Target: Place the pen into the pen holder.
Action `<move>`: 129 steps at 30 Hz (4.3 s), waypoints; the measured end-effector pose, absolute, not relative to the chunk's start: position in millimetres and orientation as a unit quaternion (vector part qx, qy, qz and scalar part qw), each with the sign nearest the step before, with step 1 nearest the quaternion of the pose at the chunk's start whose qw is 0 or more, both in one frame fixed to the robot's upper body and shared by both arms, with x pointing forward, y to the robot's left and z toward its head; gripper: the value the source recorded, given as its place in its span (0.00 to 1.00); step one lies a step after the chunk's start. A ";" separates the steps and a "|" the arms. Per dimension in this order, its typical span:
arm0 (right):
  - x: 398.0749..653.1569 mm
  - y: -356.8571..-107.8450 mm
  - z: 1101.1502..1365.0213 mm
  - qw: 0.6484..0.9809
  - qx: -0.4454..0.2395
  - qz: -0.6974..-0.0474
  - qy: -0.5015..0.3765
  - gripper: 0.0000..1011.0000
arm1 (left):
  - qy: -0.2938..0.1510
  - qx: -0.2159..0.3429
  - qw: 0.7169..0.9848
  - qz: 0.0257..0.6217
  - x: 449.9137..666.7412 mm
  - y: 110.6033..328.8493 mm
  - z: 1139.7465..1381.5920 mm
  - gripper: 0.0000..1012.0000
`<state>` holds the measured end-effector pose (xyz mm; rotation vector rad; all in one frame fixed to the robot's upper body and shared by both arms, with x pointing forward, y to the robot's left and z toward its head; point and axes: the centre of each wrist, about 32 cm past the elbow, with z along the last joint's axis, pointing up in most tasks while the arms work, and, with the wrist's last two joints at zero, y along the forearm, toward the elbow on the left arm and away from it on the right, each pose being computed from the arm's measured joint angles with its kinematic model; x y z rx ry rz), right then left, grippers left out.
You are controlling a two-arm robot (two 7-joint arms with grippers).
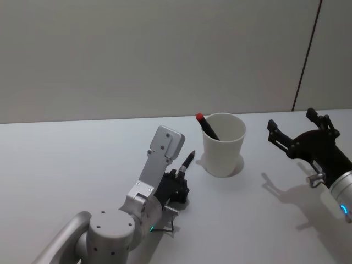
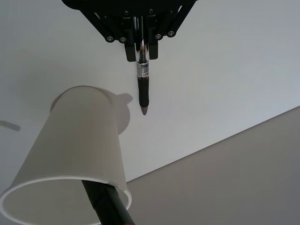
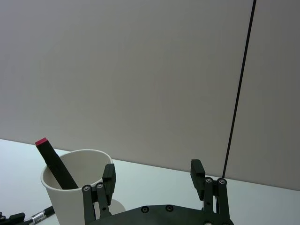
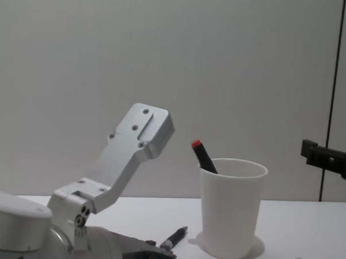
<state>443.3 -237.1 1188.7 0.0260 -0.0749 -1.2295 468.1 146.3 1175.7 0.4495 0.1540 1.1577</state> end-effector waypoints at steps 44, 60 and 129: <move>443.3 -237.1 1188.7 0.816 0.012 -0.577 -0.035 0.99 | -0.020 0.018 0.798 0.603 442.3 182.8 1217.7 0.16; 443.4 -237.1 1188.8 0.816 0.013 -0.577 -0.035 0.99 | -0.105 -0.093 0.791 0.596 456.5 190.9 1267.2 0.16; 496.4 -170.4 1283.9 0.846 0.291 -0.393 0.213 0.99 | -0.189 -0.174 0.818 0.514 477.3 197.5 1311.2 0.16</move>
